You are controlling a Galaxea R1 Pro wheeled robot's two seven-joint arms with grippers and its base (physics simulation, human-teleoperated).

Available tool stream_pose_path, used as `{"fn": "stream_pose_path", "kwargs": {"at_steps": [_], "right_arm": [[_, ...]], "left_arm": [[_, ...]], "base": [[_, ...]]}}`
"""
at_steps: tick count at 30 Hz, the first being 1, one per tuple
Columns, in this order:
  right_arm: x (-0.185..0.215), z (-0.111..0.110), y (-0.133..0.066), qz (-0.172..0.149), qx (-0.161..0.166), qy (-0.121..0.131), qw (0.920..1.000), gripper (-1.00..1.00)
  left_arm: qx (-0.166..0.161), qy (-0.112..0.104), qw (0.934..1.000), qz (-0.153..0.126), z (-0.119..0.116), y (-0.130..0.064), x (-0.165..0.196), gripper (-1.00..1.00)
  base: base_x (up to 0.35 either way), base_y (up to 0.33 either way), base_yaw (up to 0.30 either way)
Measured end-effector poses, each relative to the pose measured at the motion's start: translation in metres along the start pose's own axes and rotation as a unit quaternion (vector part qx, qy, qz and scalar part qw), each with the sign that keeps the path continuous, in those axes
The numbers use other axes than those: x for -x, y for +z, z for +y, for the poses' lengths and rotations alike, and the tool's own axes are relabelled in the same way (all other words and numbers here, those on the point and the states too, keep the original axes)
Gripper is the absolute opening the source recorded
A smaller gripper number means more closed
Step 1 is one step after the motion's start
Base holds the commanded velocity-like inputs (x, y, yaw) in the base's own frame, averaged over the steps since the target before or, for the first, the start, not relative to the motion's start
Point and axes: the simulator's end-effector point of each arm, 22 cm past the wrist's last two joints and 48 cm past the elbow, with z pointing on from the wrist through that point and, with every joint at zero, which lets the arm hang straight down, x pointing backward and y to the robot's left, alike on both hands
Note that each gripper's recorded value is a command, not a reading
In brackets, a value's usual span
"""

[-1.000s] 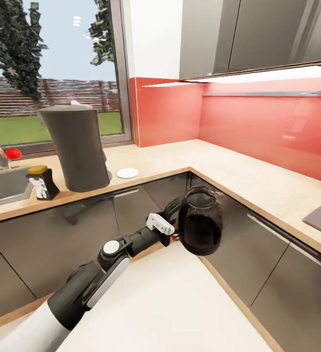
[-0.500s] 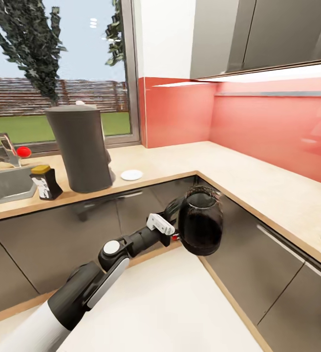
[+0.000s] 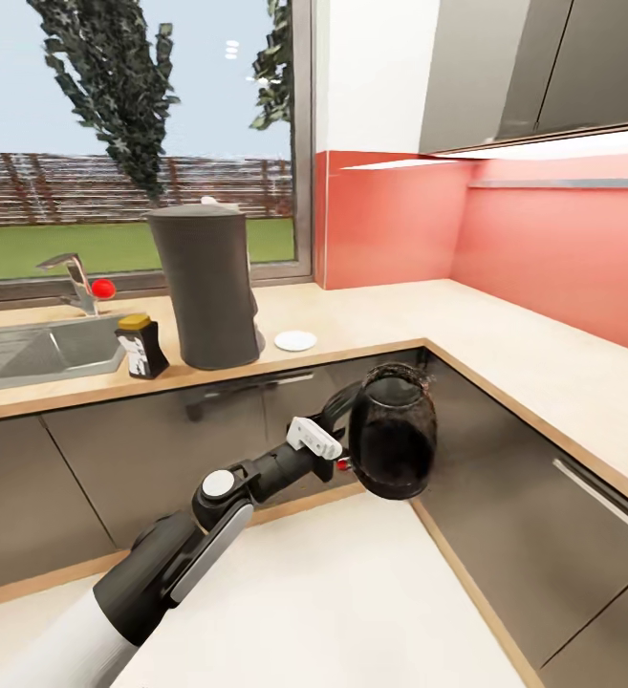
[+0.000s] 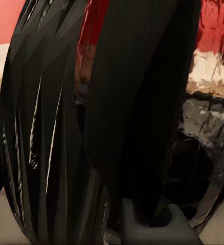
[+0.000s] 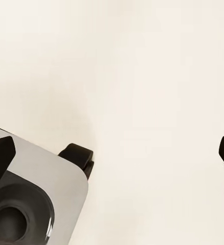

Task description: Set up a coffee station on the kitchen countertop: keep the coffee maker on the countertop, move the bottle of coffee from the kitchen shelf to the counter next to the coffee maker, place a paper coffee filter on top of the coffee maker, put the saucer next to the coffee maker with the coffee cup on the saucer, and place the electric kettle next to the coffee maker.

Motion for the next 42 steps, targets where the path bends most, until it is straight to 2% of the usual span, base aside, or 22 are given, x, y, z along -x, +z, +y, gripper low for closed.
{"fn": "stream_pose_path", "kwargs": {"at_steps": [8, 12, 20, 24, 25, 26, 27, 28, 29, 30, 31, 36, 42], "right_arm": [[-0.005, 0.001, -0.001, 0.004, 0.002, -0.001, 1.0000, 1.00], [-0.005, 0.001, -0.001, 0.004, 0.002, -0.001, 1.0000, 1.00], [-0.005, 0.001, -0.001, 0.004, 0.002, -0.001, 1.0000, 1.00], [-0.005, 0.002, -0.001, 0.005, 0.002, 0.000, 1.0000, 1.00], [-0.004, 0.002, -0.001, 0.004, 0.002, 0.000, 1.0000, 1.00], [-0.004, 0.002, -0.001, 0.005, 0.002, 0.000, 1.0000, 1.00], [-0.004, 0.002, -0.001, 0.005, 0.002, 0.000, 1.0000, 1.00], [-0.004, 0.002, -0.001, 0.005, 0.002, 0.000, 1.0000, 1.00], [-0.004, 0.002, -0.001, 0.004, 0.002, 0.000, 1.0000, 1.00], [-0.004, 0.002, -0.001, 0.004, 0.002, 0.000, 1.0000, 1.00], [-0.004, 0.002, -0.001, 0.005, 0.002, 0.000, 1.0000, 1.00], [-0.004, 0.002, -0.001, 0.005, 0.002, 0.000, 1.0000, 1.00], [-0.004, 0.002, -0.001, 0.005, 0.002, 0.000, 1.0000, 1.00]], "left_arm": [[-0.029, -0.017, 0.9991, 0.027, -0.033, 0.000, -0.034, -1.00], [-0.029, -0.025, 0.9987, 0.034, -0.037, -0.003, -0.044, -1.00], [-0.029, -0.026, 0.9987, 0.033, -0.037, -0.003, -0.044, -1.00], [-0.042, -0.034, 0.9977, 0.041, -0.057, -0.004, -0.057, -1.00], [-0.040, -0.061, 0.9961, 0.051, -0.068, -0.013, -0.077, -1.00], [-0.059, -0.072, 0.9922, 0.083, -0.098, -0.022, -0.113, -1.00], [-0.081, -0.069, 0.9894, 0.099, -0.120, -0.024, -0.126, -1.00], [-0.088, -0.066, 0.9898, 0.091, -0.126, -0.023, -0.117, -1.00], [-0.076, -0.075, 0.9920, 0.068, -0.113, -0.021, -0.096, -1.00], [-0.063, -0.070, 0.9938, 0.060, -0.101, -0.021, -0.089, -1.00], [-0.069, -0.071, 0.9935, 0.057, -0.107, -0.021, -0.086, -1.00], [-0.059, -0.067, 0.9948, 0.047, -0.103, -0.020, -0.076, -1.00], [-0.047, -0.083, 0.9947, 0.040, -0.098, -0.013, -0.063, -1.00]], "base": [[0.000, 0.000, 0.000], [0.000, 0.000, 0.000], [0.000, 0.000, 0.000], [0.000, 0.000, 0.000], [0.000, 0.000, 0.000], [0.000, 0.000, 0.000], [0.000, 0.000, 0.000], [0.000, 0.000, 0.000], [0.000, 0.000, 0.000], [0.000, 0.000, 0.000], [0.000, 0.000, 0.000], [0.000, 0.000, 0.000], [0.000, 0.000, 0.000]]}}
